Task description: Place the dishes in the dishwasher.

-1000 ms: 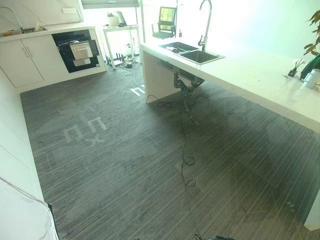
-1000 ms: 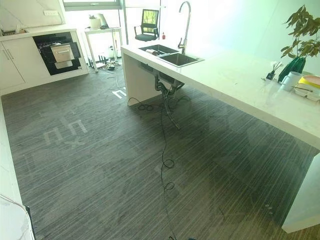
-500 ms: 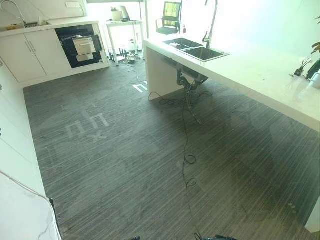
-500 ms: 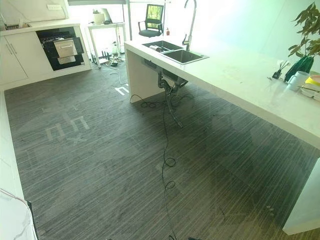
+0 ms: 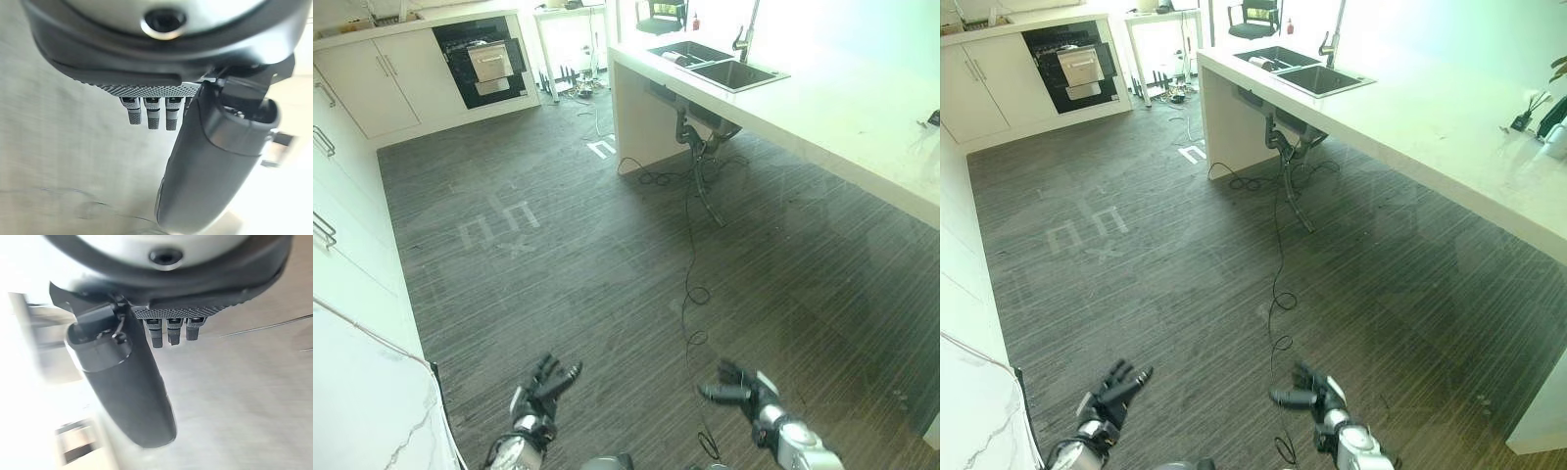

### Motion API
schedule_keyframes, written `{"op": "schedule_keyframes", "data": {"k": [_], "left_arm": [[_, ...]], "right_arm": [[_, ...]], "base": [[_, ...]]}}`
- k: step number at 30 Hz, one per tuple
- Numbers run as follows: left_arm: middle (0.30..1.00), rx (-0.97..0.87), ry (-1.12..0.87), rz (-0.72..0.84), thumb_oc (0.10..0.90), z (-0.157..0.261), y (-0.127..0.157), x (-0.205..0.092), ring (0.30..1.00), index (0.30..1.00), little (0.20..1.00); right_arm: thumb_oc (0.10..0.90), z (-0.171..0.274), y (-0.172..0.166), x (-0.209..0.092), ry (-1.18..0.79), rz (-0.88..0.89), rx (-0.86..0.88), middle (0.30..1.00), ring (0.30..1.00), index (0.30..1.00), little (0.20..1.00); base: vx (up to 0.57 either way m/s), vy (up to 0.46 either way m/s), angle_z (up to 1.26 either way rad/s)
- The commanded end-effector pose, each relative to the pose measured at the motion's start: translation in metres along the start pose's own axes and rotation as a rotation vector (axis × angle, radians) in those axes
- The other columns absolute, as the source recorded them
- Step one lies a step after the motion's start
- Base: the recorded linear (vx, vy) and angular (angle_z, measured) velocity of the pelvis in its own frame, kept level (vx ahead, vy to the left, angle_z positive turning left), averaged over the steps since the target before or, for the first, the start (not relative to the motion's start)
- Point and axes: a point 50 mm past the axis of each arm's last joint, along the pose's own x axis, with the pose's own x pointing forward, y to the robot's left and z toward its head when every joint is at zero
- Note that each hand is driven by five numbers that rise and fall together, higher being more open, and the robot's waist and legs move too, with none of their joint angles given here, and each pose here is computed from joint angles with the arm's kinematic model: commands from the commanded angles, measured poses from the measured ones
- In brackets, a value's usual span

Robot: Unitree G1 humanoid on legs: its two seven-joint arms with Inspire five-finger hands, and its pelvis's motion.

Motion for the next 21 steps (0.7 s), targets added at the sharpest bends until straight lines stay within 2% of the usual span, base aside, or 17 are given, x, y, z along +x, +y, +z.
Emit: {"op": "schedule_keyframes", "data": {"k": [1, 3, 9, 10, 11, 13, 18, 21], "left_arm": [[0.900, 0.011, -0.207, -0.028, 0.800, 0.034, -0.007, 0.007, 0.900, 0.900, 0.900], [0.900, -0.029, -0.289, -0.046, 0.800, 0.049, -0.012, 0.003, 0.900, 0.900, 0.900], [0.900, -0.078, -0.362, -0.119, 0.800, 0.064, -0.023, -0.005, 0.900, 0.900, 0.900], [0.900, -0.088, -0.367, -0.129, 0.800, 0.064, -0.025, -0.007, 0.900, 0.900, 0.900], [0.900, -0.080, -0.385, -0.140, 0.800, 0.067, -0.025, -0.014, 0.900, 0.900, 0.900], [0.900, -0.066, -0.393, -0.149, 0.800, 0.066, -0.023, -0.018, 0.900, 0.900, 0.900], [0.900, -0.021, -0.389, -0.218, 0.800, 0.077, -0.029, -0.012, 0.900, 0.900, 0.900], [0.900, 0.028, -0.392, -0.258, 0.800, 0.085, -0.040, -0.006, 0.900, 0.900, 0.900]], "right_arm": [[0.800, 0.023, -0.017, 0.002, -0.136, -0.022, -0.039, 0.900, 0.900, 0.900, 0.900], [0.800, 0.053, -0.017, 0.000, -0.260, 0.013, -0.096, 0.900, 0.900, 0.900, 0.900], [0.800, 0.078, -0.017, -0.009, -0.377, 0.048, -0.146, 0.900, 0.900, 0.900, 0.900], [0.800, 0.080, -0.019, -0.011, -0.384, 0.050, -0.147, 0.900, 0.900, 0.900, 0.900], [0.800, 0.078, -0.026, -0.027, -0.401, 0.056, -0.175, 0.900, 0.900, 0.900, 0.900], [0.800, 0.077, -0.028, -0.031, -0.406, 0.067, -0.194, 0.900, 0.900, 0.900, 0.900], [0.800, 0.078, -0.028, -0.035, -0.412, 0.058, -0.158, 0.900, 0.900, 0.900, 0.900], [0.800, 0.083, -0.019, -0.033, -0.440, 0.049, -0.149, 0.900, 0.900, 0.900, 0.900]], "base": [[0.08, -0.158, -0.03], [0.16, -0.197, -0.09], [0.12, -0.018, -0.03], [0.40, 0.374, 0.38], [0.34, 0.350, 0.51], [0.34, 0.339, 0.18], [0.34, 0.332, -0.26], [0.29, 0.276, 0.41]]}}
